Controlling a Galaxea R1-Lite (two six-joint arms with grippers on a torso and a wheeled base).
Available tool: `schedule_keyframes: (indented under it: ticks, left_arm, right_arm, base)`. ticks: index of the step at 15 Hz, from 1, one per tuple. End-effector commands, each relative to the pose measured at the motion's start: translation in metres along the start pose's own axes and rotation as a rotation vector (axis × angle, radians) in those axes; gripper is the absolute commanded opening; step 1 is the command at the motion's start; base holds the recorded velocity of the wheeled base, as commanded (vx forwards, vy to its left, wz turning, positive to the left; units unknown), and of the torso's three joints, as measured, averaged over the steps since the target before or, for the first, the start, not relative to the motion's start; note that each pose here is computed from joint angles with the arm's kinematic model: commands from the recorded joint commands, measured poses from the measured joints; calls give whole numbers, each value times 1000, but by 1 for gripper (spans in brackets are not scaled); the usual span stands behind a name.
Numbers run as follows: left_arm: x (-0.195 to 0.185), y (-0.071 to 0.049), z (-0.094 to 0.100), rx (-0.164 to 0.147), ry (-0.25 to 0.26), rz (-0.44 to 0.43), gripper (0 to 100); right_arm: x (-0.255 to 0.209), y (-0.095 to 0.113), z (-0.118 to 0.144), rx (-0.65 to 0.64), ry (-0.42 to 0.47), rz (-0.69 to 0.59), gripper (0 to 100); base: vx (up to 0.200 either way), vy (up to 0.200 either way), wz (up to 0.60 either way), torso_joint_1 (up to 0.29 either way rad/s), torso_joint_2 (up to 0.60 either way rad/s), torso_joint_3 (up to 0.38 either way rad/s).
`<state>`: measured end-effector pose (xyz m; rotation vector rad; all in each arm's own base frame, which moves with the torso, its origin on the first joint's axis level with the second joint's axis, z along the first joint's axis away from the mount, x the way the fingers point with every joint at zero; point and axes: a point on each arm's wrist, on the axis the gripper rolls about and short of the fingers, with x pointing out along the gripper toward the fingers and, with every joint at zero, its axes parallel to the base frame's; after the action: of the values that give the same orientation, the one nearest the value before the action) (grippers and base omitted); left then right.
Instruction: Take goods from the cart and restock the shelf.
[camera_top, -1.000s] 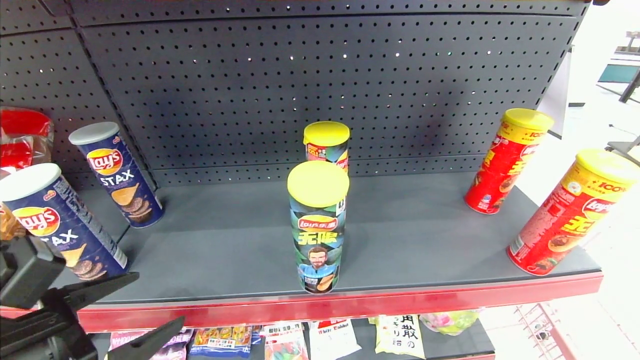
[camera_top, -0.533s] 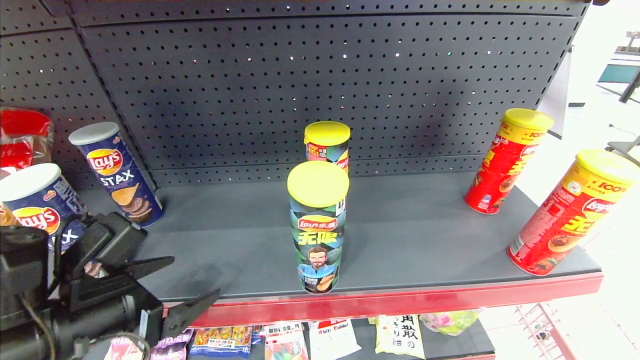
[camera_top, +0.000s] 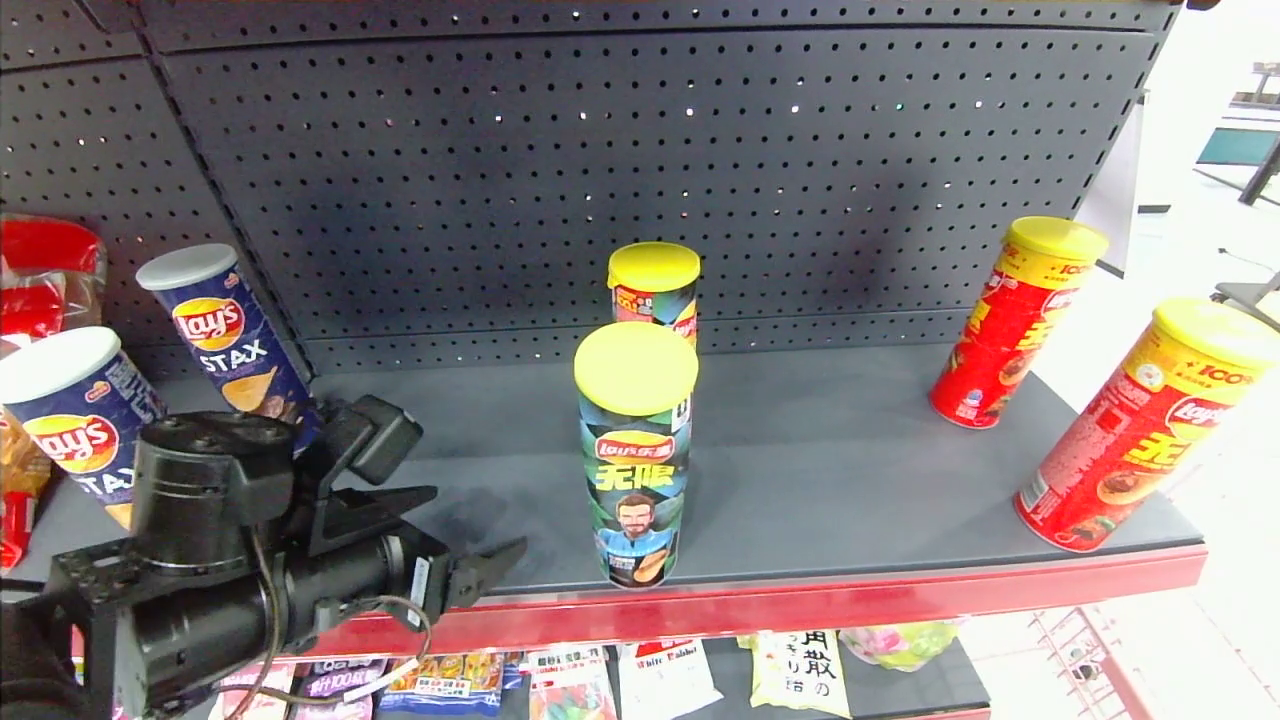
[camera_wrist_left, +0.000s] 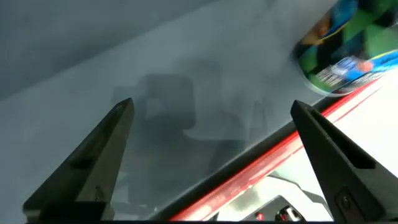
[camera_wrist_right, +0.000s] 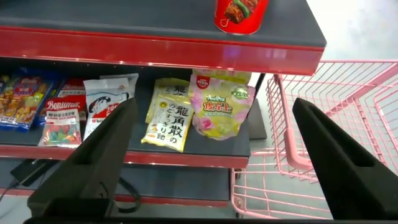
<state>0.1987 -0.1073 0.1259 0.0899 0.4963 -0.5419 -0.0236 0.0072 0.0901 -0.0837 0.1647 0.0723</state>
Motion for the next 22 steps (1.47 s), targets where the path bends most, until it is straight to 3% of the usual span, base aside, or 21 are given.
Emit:
schedule_keyframes:
  ticks: [1,4,11,22]
  left_arm:
    - [15,-6,2,12,21,-23,100]
    - [26,-6,6,15,27,-13,100]
    - [47,-21,15,43,22,-48,100]
    - [56,-21,22,43,9,-42,100]
  right_arm:
    - [1,0,0,2,7,1,100]
    - [1,0,0,1,6,0,100]
    - [0,0,0,1,3,0,100]
    - [0,0,0,2,3,0,100]
  base:
    - [0,0,0,0,0,0]
    - [0,0,0,0,0,0]
    - [0,0,0,0,0,0]
    - [0,0,0,0,0,0]
